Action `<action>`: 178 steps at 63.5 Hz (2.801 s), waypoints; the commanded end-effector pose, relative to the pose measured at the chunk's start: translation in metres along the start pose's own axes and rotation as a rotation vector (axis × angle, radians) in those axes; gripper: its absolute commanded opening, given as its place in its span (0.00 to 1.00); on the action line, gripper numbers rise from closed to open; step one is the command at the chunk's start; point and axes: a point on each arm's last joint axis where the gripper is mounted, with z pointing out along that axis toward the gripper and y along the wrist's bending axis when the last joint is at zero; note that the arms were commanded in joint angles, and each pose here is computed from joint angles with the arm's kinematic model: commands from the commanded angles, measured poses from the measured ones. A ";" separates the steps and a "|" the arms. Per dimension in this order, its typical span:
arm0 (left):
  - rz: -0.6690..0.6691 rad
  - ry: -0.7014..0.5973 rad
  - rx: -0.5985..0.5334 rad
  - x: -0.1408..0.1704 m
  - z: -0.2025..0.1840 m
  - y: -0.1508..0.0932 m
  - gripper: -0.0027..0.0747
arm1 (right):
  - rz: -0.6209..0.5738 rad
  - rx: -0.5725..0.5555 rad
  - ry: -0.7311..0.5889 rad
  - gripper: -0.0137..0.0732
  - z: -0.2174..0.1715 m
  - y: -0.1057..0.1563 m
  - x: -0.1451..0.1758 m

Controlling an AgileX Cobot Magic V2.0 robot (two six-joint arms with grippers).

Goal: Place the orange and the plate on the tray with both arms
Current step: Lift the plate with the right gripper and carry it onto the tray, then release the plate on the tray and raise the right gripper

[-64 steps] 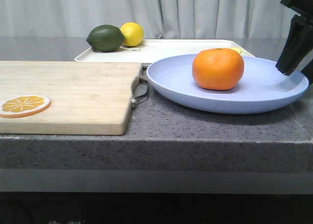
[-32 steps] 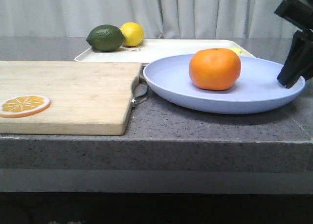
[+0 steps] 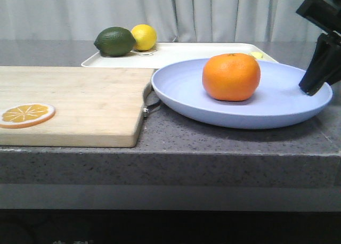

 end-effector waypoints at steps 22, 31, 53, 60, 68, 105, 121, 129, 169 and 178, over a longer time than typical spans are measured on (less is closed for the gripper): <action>-0.012 -0.106 -0.005 -0.014 -0.006 0.001 0.88 | -0.006 -0.147 -0.035 0.08 -0.031 0.030 -0.007; -0.012 -0.106 -0.005 -0.014 -0.006 0.001 0.88 | -0.012 -0.161 -0.076 0.08 -0.047 0.043 -0.018; -0.012 -0.106 -0.005 -0.014 -0.006 0.001 0.88 | 0.004 -0.201 -0.181 0.08 -0.058 0.086 -0.063; -0.012 -0.106 -0.005 -0.014 -0.006 0.001 0.88 | 0.039 -0.218 -0.196 0.08 -0.049 0.092 -0.085; -0.012 -0.106 -0.005 -0.014 -0.006 0.001 0.88 | 0.086 -0.233 -0.220 0.08 -0.041 0.091 -0.111; -0.017 -0.099 -0.001 -0.013 -0.006 0.000 0.88 | 0.223 -0.183 -0.269 0.08 0.007 0.067 -0.170; -0.020 -0.099 0.001 -0.013 -0.006 0.000 0.88 | 0.227 -0.180 -0.269 0.08 0.011 0.064 -0.172; -0.020 -0.099 0.001 -0.013 -0.006 0.000 0.88 | 0.227 -0.179 -0.263 0.08 0.011 0.064 -0.171; -0.020 -0.099 0.001 -0.013 -0.006 0.000 0.88 | 0.214 -0.160 -0.275 0.56 0.006 0.066 -0.170; -0.020 -0.099 0.001 -0.013 -0.006 0.000 0.88 | 0.185 -0.133 -0.308 0.56 -0.010 0.071 -0.168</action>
